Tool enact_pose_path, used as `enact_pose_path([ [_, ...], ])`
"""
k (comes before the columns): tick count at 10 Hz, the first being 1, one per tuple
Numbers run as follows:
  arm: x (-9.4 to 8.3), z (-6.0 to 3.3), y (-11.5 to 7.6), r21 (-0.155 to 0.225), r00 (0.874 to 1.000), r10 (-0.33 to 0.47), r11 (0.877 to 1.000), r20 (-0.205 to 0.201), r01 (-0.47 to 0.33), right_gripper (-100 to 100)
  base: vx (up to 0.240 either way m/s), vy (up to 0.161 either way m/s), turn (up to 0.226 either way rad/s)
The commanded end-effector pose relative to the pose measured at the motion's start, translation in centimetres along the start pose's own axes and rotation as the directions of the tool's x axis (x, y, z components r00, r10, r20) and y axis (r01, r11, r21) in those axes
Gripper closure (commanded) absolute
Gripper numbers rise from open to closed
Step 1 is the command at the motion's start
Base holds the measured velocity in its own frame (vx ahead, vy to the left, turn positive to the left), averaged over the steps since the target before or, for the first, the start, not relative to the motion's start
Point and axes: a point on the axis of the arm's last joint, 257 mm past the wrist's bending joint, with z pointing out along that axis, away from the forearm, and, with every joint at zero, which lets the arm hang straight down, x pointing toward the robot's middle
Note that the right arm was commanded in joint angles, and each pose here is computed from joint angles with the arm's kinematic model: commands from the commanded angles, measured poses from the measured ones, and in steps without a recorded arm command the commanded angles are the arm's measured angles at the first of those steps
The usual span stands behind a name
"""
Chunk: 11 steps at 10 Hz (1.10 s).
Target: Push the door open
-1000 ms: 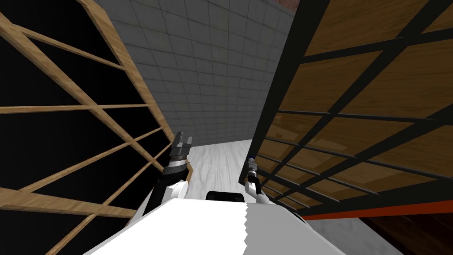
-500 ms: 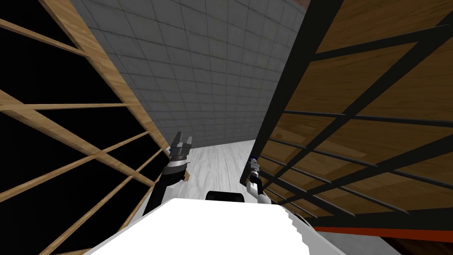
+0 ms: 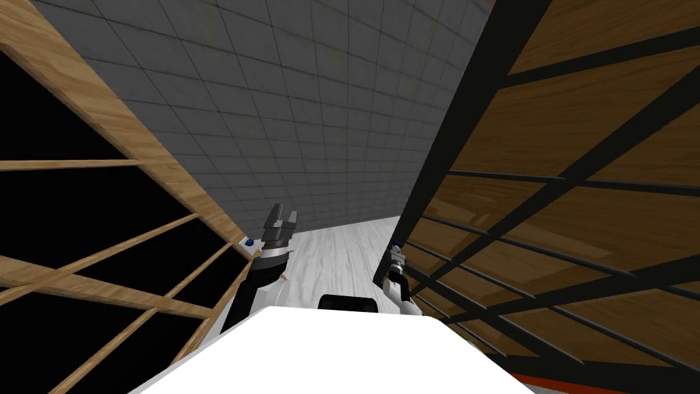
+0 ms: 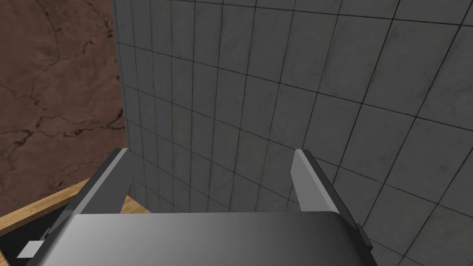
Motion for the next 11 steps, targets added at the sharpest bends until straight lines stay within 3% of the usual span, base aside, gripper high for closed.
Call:
enact_pose_path([
  [1, 0.6, 0.80, 1.6, -0.031, 1.000, -0.002, 1.000, -0.022, 0.001, 100, 0.127, 0.019, -0.059],
  [3, 0.1, 0.57, 1.8, -0.032, 1.000, -0.008, 0.999, -0.010, 0.008, 100, 0.035, -0.003, -0.001],
  [4, 0.1, 0.67, 2.9, -0.062, 1.000, -0.003, 0.998, -0.009, 0.002, 100, 0.108, 0.028, -0.033],
  [9, -0.1, 0.74, 5.2, -0.128, 1.000, 0.012, 0.992, -0.006, -0.012, 100, 0.202, 0.016, -0.069],
  [11, 0.3, 0.91, 5.1, -0.127, 1.000, 0.015, 0.992, -0.014, -0.017, 100, 0.112, -0.003, -0.019],
])
